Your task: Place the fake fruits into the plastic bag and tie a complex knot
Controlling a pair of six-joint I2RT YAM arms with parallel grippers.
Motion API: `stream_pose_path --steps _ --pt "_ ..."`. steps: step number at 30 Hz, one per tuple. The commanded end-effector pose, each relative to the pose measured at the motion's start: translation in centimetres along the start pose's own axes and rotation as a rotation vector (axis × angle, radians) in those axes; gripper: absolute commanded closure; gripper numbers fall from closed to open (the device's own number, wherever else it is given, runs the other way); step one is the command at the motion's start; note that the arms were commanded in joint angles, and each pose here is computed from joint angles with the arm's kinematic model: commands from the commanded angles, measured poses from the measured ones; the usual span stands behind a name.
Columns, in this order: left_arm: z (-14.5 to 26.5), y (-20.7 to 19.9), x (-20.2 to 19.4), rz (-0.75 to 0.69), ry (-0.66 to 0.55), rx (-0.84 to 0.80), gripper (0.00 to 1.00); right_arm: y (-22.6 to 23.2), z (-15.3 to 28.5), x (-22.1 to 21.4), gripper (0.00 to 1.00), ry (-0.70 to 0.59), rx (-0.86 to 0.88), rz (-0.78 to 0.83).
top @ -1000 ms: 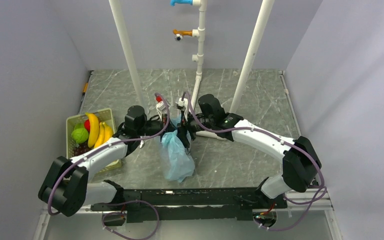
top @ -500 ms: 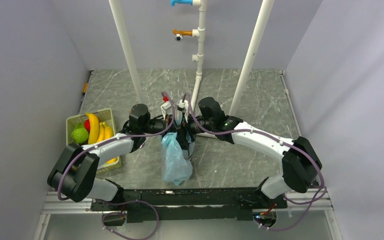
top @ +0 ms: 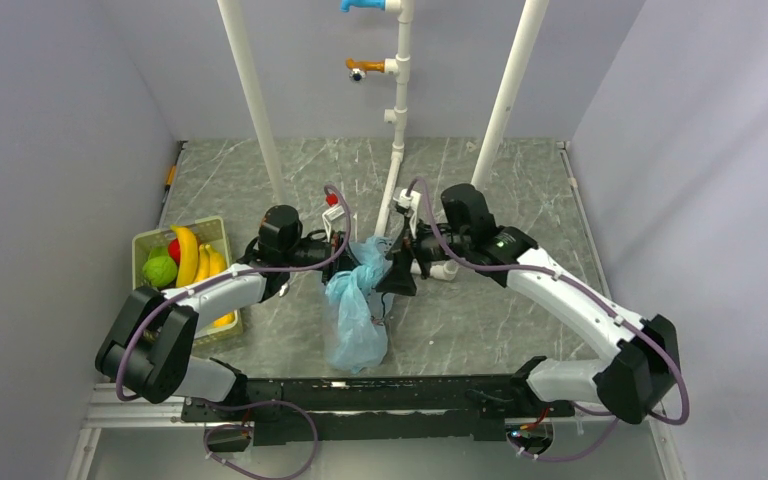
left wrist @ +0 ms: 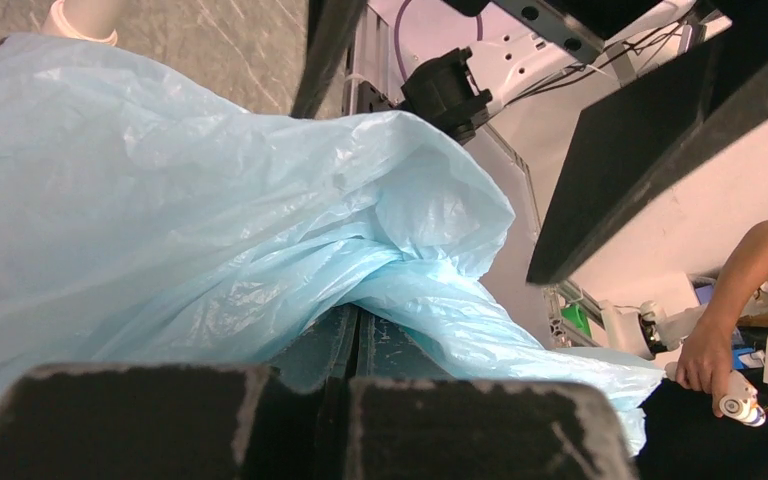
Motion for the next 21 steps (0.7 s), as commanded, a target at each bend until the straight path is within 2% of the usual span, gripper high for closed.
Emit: stream_pose_path --steps 1,4,6,9,12,18,21 --pt "0.1 -0.3 0.2 -0.056 0.006 -0.02 1.0 0.8 1.6 -1.8 0.12 0.045 0.016 -0.006" --pt "0.1 -0.3 0.2 -0.059 0.007 -0.028 1.0 0.6 1.5 -1.8 0.45 0.004 0.005 0.003" --pt "0.0 -0.3 0.3 -0.065 0.01 -0.031 1.0 0.1 1.0 -1.2 0.62 -0.041 -0.021 0.012" --pt "-0.1 -0.3 0.2 -0.066 0.018 -0.037 1.0 -0.8 -0.1 -0.4 0.72 -0.07 -0.04 0.01" --pt "-0.5 -0.3 -0.1 -0.065 0.033 -0.047 1.0 -1.2 -1.0 0.7 0.75 -0.105 -0.039 0.039" --pt "-1.3 -0.1 0.1 -0.065 0.043 -0.059 1.0 0.0 -2.7 2.6 0.75 -0.146 0.036 0.06" --pt "-1.4 0.1 0.2 -0.065 0.045 -0.058 1.0 0.7 -3.2 3.0 0.67 -0.17 0.073 0.062"
Point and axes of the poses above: each gripper's point midway between its finger pads, its own z axis back along the fingers, its own y axis along the line the jaws close on, x = y × z, the point moved 7 cm from there along z, back along the fingers, and after that the axes turned 4 degrees about -z, right-handed, at the moved point
